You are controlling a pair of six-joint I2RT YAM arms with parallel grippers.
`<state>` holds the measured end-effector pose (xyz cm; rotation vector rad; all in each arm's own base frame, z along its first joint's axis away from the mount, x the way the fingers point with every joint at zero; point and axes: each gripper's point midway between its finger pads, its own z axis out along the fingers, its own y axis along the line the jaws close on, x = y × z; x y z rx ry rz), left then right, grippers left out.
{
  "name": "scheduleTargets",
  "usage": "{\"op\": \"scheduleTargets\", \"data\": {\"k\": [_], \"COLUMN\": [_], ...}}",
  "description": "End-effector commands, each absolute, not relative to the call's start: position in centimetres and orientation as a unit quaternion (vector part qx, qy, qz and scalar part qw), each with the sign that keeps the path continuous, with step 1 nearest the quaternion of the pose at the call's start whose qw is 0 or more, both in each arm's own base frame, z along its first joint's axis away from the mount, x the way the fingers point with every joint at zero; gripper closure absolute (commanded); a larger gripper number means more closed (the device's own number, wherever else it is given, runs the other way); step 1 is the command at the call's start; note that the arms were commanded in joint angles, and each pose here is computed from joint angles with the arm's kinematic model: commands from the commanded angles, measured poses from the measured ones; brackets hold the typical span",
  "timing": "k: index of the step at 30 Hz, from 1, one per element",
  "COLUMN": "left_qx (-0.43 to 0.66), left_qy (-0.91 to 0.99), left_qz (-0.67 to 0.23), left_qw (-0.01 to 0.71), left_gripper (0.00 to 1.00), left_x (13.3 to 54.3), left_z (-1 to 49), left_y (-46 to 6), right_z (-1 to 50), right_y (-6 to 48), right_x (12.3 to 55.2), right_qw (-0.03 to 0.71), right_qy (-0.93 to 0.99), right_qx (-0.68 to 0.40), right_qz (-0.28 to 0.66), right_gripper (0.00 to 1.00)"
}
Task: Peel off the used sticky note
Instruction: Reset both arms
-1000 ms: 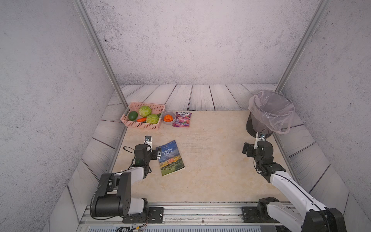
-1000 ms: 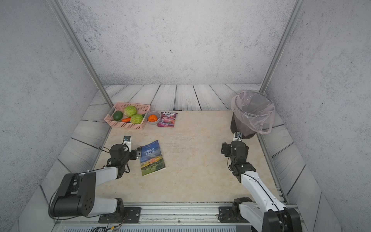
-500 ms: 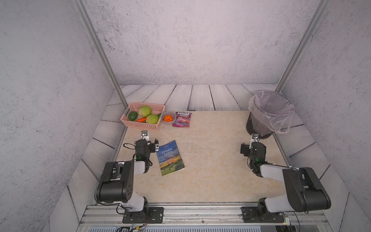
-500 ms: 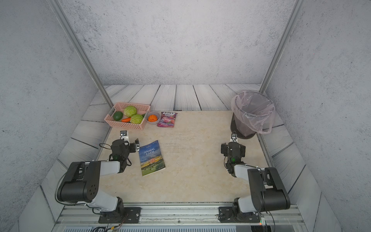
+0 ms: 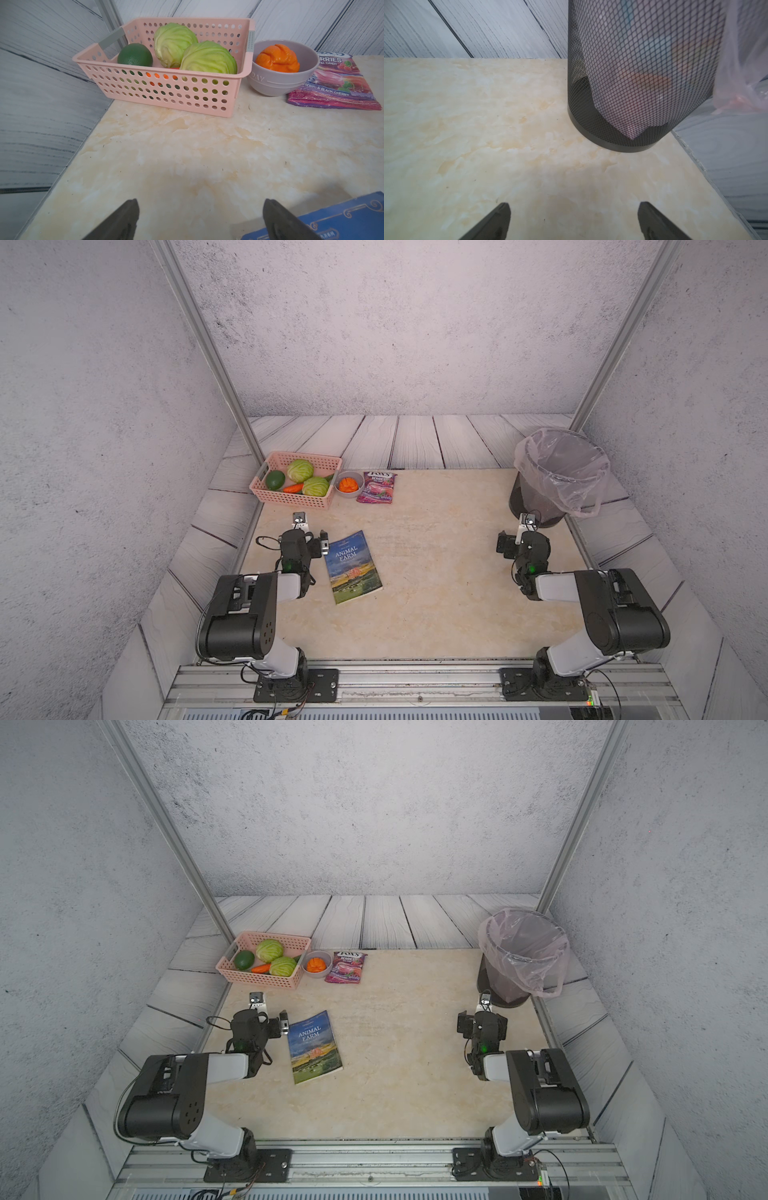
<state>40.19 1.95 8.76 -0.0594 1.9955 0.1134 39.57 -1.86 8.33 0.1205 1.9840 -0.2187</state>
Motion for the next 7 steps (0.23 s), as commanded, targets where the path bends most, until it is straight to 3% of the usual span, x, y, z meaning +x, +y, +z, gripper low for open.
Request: {"op": "scheduleTargets", "data": {"k": [1,7], "left_qx": [-0.031,-0.031], "left_qy": [0.834,0.833], "left_qz": [0.05,0.05], "left_qw": [0.548,0.55], "left_gripper": [0.02,0.02], "left_x": [40.64,40.61], "left_z": [9.57,9.65], "left_y": [2.26,2.22], "right_z": [9.1,9.1], "right_y": [-1.79,-1.8], "right_x": [39.84,39.86], "right_qw": [0.545,0.545], "right_qy": [0.832,0.832], "right_qx": [0.051,0.05], "right_qz": [-0.086,-0.087], "right_gripper": [0.0,0.0]}}
